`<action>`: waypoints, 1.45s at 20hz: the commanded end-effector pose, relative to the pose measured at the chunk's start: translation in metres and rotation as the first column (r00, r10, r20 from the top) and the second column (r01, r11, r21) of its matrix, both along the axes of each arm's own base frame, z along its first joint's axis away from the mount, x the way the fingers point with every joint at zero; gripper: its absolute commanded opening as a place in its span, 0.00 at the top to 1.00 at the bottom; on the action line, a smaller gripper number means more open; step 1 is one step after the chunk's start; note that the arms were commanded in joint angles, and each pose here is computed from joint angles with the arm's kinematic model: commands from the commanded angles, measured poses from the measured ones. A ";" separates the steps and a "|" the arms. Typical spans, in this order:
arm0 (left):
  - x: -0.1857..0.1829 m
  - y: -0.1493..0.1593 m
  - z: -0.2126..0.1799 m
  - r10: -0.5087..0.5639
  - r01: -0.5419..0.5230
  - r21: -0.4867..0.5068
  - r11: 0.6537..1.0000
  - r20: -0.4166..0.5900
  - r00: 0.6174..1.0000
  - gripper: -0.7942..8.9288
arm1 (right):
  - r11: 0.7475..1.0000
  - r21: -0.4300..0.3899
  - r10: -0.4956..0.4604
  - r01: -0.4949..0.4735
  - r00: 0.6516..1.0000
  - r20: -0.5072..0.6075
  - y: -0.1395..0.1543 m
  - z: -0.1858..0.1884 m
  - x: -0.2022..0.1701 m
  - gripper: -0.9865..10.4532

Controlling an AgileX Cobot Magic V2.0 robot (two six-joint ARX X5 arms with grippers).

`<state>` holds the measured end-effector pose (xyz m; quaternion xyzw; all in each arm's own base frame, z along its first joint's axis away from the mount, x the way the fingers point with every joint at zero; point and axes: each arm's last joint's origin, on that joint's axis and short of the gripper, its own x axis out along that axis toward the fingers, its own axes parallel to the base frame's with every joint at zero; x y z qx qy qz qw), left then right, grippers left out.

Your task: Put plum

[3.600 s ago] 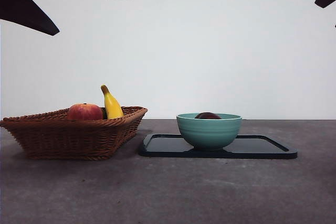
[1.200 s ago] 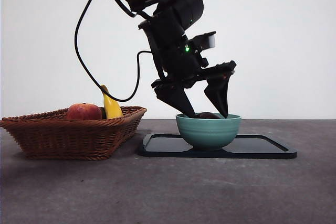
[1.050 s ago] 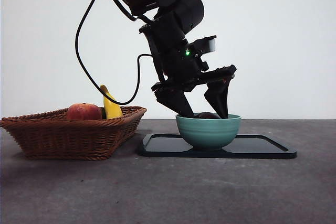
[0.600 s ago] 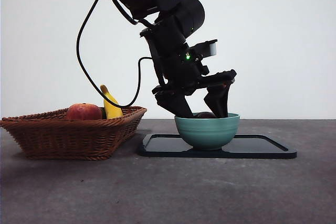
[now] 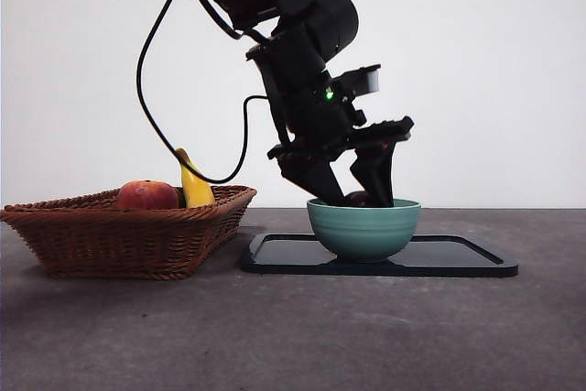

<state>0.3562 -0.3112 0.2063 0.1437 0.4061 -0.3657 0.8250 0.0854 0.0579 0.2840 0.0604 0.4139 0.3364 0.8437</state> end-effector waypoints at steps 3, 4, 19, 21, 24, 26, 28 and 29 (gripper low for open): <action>0.006 -0.010 0.021 -0.012 0.013 -0.013 1.000 0.023 1.000 0.67 | 1.000 -0.001 0.002 -0.001 1.000 0.016 0.001 0.002 0.001 0.70; 0.007 -0.010 0.030 -0.011 0.011 -0.014 1.000 0.024 1.000 0.67 | 1.000 -0.003 0.003 -0.003 1.000 0.019 0.001 0.002 0.001 0.70; -0.066 0.112 0.255 0.134 -0.091 -0.189 0.978 0.228 0.964 0.67 | 1.000 -0.007 -0.006 0.006 0.998 0.065 -0.003 0.005 -0.004 0.70; -0.089 0.136 0.272 0.156 -0.116 -0.184 0.976 0.222 0.963 0.67 | 1.000 -0.007 -0.005 0.006 0.998 0.065 -0.003 0.005 -0.004 0.70; -0.124 0.168 0.291 0.182 -0.148 -0.170 0.974 0.205 0.962 0.67 | 1.000 -0.015 0.005 -0.004 0.997 0.075 -0.003 0.005 -0.004 0.70; -0.143 0.182 0.295 0.184 -0.158 -0.149 0.976 0.181 0.966 0.67 | 1.000 -0.016 0.007 -0.005 0.997 0.076 -0.003 0.005 -0.004 0.70; -0.157 0.190 0.292 0.180 -0.163 -0.121 0.979 0.149 0.972 0.67 | 1.000 -0.016 0.007 -0.006 0.997 0.077 -0.003 0.005 -0.004 0.70; -0.161 0.192 0.288 0.179 -0.165 -0.110 0.980 0.136 0.974 0.67 | 1.000 -0.016 0.007 -0.006 0.997 0.077 -0.003 0.005 -0.004 0.70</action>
